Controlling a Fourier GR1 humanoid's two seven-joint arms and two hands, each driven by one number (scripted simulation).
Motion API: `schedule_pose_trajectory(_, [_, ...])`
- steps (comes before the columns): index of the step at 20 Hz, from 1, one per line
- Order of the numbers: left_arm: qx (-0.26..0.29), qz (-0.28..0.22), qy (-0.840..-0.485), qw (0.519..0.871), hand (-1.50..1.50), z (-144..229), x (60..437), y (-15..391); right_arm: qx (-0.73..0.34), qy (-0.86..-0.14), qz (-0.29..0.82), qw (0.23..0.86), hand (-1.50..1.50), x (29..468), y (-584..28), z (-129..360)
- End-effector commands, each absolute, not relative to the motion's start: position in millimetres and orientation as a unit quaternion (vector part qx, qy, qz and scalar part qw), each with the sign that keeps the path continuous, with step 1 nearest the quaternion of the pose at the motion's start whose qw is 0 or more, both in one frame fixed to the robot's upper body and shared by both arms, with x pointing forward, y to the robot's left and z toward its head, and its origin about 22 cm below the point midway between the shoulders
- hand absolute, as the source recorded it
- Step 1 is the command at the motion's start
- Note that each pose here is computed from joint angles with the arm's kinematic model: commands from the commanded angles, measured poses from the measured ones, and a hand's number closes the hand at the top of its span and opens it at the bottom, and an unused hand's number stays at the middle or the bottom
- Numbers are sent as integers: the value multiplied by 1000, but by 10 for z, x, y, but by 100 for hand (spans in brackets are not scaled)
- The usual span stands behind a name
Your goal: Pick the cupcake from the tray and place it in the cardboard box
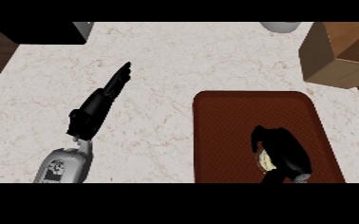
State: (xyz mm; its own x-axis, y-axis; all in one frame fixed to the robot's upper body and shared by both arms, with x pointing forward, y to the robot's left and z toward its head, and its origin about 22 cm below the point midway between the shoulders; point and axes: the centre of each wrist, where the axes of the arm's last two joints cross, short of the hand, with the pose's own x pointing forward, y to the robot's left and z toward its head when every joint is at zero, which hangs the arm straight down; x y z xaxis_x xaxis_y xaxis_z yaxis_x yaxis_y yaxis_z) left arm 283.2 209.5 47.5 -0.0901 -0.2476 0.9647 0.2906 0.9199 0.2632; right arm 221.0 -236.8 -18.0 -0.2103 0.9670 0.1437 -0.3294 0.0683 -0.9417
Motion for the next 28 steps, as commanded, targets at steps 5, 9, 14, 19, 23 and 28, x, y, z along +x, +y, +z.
schedule_pose_trajectory(5, [-17, -196, -709, 677, 0, 408, 2877, 2033, -378, -499, 545, 558, 150, 2643, -3257, 172])
schedule_pose_trajectory(9, [-20, -204, -706, 677, 0, 495, 2780, 2089, -424, -514, 520, 534, 150, 2684, -3546, 171])
schedule_pose_trajectory(14, [-8, -196, -709, 678, 0, 304, 2758, 1983, -474, -551, 481, 491, 150, 2485, -3688, 560])
schedule_pose_trajectory(19, [-6, -198, -707, 679, 0, 453, 2765, 2055, -460, -602, 456, 467, 150, 2436, -3750, 1205])
schedule_pose_trajectory(23, [-6, -202, -710, 675, 0, 424, 2788, 2138, -430, -640, 436, 463, 150, 2201, -3635, 1473])
schedule_pose_trajectory(28, [-6, -192, -706, 681, 0, 425, 2833, 2054, -452, -674, 374, 449, 150, 1843, -3669, 2070])
